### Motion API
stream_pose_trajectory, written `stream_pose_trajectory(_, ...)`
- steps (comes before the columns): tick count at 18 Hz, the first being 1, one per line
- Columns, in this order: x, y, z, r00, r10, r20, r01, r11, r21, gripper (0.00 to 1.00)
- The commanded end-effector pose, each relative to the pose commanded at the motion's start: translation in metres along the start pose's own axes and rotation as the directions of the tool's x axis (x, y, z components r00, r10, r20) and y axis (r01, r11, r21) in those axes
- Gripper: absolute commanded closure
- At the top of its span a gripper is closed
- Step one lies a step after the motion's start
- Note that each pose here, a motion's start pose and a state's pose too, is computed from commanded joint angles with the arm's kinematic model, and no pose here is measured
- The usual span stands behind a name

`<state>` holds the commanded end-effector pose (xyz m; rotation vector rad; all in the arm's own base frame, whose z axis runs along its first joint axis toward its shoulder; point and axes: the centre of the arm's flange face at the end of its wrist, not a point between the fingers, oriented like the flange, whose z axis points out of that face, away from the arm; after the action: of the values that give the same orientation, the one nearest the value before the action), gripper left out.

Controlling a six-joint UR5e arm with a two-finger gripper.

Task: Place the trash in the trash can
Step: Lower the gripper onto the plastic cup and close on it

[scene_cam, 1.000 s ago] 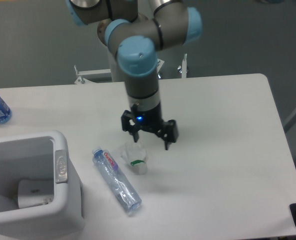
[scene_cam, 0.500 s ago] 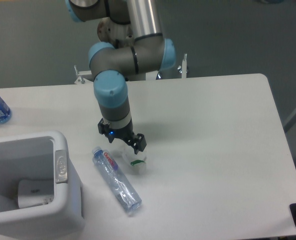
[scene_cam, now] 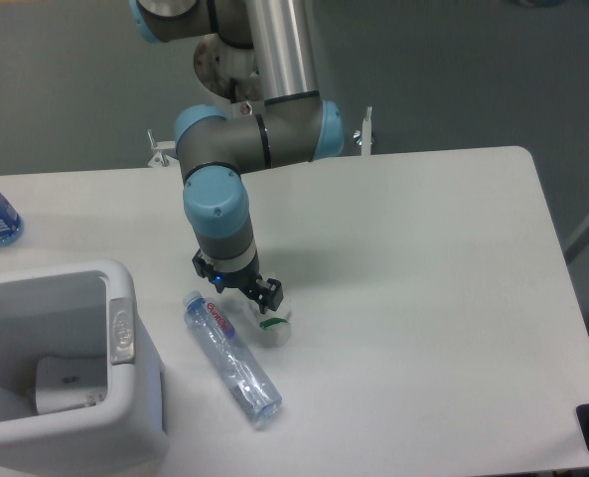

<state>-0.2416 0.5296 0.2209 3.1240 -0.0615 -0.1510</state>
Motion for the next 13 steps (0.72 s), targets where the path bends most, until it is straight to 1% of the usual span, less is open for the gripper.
stream_pose_trajectory(1, -0.003, 0.002, -0.001, 1.0, -0.005, 0.001, 0.005, 1.0, -0.002, 1.0)
stream_pose_trajectory(3, -0.02, 0.01, -0.007, 1.0, -0.024, 0.005, 0.024, 1.0, 0.003, 1.0)
stream_pose_trajectory(7, -0.047, 0.021, -0.035, 0.997, -0.067, 0.025, 0.066, 0.997, 0.036, 1.0)
stream_pose_trajectory(9, -0.066, 0.028, -0.05, 0.995, -0.094, 0.016, 0.093, 0.995, 0.037, 1.0)
stream_pose_trajectory(11, -0.081, 0.031, -0.077, 0.993, -0.122, 0.004, 0.121, 0.988, 0.092, 1.0)
stream_pose_trajectory(13, -0.098, 0.042, -0.112, 0.986, -0.161, -0.032, 0.164, 0.971, 0.174, 1.0)
